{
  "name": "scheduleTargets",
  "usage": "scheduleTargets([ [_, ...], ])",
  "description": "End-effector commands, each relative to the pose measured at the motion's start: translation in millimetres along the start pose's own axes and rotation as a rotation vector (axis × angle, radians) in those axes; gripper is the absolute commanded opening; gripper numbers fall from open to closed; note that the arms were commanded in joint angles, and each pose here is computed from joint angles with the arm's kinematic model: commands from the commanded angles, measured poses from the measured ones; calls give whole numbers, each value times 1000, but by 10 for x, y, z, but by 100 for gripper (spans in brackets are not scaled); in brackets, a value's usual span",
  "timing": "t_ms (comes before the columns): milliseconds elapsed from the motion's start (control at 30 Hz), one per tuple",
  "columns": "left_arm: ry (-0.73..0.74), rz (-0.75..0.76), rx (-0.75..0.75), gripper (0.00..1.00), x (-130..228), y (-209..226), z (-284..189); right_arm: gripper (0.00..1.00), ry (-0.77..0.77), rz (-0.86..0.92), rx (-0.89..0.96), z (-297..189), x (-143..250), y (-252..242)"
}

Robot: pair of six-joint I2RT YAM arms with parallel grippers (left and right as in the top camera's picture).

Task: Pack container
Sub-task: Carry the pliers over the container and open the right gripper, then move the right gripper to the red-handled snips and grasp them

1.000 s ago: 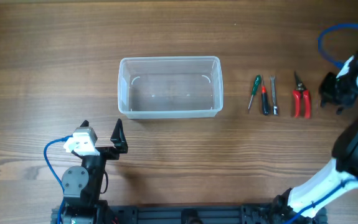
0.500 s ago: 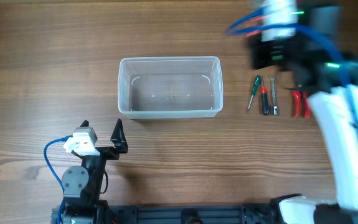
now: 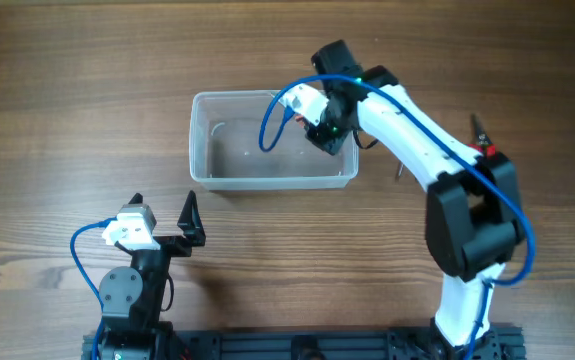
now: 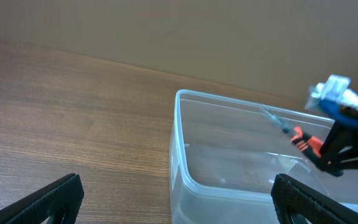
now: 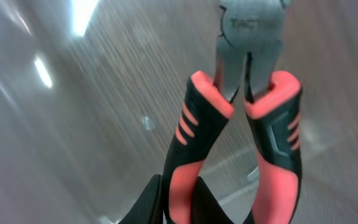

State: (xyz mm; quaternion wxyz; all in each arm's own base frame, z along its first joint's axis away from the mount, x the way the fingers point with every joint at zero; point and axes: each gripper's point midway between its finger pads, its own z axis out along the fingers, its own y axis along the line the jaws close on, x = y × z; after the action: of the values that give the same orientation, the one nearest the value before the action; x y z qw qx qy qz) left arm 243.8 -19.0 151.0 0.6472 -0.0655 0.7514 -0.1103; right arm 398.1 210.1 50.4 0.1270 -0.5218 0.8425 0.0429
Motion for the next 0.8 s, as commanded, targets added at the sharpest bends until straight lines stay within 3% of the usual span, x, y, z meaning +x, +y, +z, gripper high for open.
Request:
scheduleTargets([
  [0, -1, -13, -8, 100, 13, 23, 3, 4, 105, -105, 134, 33, 163, -268],
  [167, -1, -13, -8, 100, 12, 22, 2, 8, 105, -103, 149, 33, 150, -292],
  [267, -1, -13, -8, 100, 13, 23, 3, 43, 121, -116, 133, 4, 136, -179],
  [300, -1, -13, -8, 100, 14, 23, 3, 48, 95, -65, 183, -179, 19, -145],
  [467, -1, -13, -8, 100, 11, 22, 2, 49, -117, 165, 306, -1060, -290, -216],
  [533, -1, -13, -8, 100, 11, 22, 2, 61, -245, 265, 388, -1613, -317, -344],
  [667, -1, -13, -8, 100, 11, 22, 2, 68, -409, 559, 573, -2476, 60, -793],
  [767, -1, -13, -8, 100, 13, 23, 3, 73, -394, 905, 657, -2781, 950, -1235],
])
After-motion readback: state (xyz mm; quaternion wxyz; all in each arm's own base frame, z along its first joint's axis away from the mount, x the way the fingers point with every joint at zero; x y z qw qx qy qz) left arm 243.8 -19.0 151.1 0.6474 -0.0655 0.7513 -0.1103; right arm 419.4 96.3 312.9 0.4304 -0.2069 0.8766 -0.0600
